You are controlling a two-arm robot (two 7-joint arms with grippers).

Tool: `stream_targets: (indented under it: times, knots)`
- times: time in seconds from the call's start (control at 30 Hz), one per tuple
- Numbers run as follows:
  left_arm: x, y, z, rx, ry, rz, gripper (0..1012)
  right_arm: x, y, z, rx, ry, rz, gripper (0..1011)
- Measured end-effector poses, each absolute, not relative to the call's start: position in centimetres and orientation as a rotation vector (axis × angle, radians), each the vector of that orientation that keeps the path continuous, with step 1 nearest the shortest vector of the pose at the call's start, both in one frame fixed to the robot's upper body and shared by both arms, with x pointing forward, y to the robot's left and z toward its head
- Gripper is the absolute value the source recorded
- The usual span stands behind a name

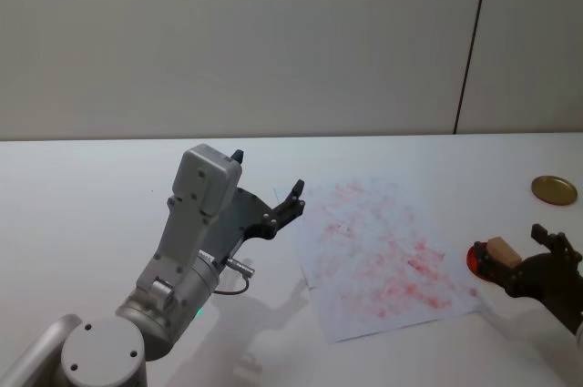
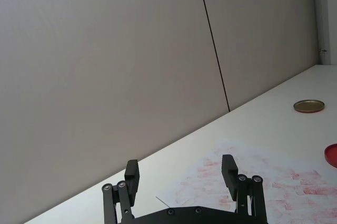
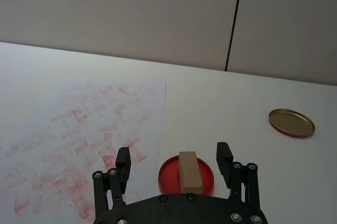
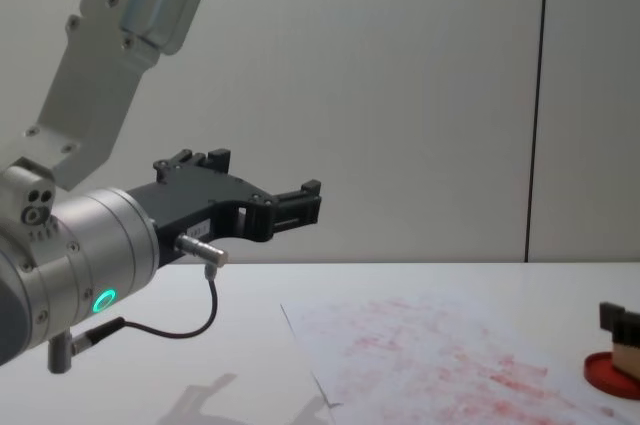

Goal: Use the one hand to pick up the stamp and affix it onto the A4 paper.

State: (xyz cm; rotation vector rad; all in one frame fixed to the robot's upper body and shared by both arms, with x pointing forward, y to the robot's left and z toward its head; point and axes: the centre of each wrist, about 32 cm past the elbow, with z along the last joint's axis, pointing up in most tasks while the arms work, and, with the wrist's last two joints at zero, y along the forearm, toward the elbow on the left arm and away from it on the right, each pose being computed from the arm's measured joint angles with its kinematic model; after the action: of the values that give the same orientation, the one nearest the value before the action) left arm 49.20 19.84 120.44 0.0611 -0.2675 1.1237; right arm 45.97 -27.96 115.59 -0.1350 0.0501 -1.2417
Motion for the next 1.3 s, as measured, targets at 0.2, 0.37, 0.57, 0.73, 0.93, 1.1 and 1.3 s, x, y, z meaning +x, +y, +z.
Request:
stream_targets:
  times: [0.2,0.37,0.57,0.73,0.93,1.1,1.3]
  knots:
    - [49.2,19.8,120.4,0.061,-0.268,1.124,993,46.3,-28.2,114.9,-0.159,0.072,-1.242,1001]
    - [49.2,19.8,120.4,0.061,-0.268,1.124,993,46.6,-28.2,114.4,-0.172,0.084,-1.245,1001]
    - [49.2,19.8,120.4,0.061,-0.268,1.124,993,46.9,-28.3,114.0,-0.184,0.094,-1.250,1001]
    - [49.2,19.8,120.4,0.061,-0.268,1.124,993,47.2,-28.3,113.6,-0.192,0.104,-1.255,969]
    - [49.2,19.8,120.4,0.061,-0.268,1.124,993,47.5,-28.4,113.3,-0.197,0.114,-1.257,822]
    - [49.2,19.8,120.4,0.061,-0.268,1.124,993,47.7,-28.4,113.0,-0.196,0.118,-1.257,675]
    - [49.2,19.8,120.4,0.061,-0.268,1.124,993,47.9,-28.3,112.9,-0.196,0.117,-1.256,493]
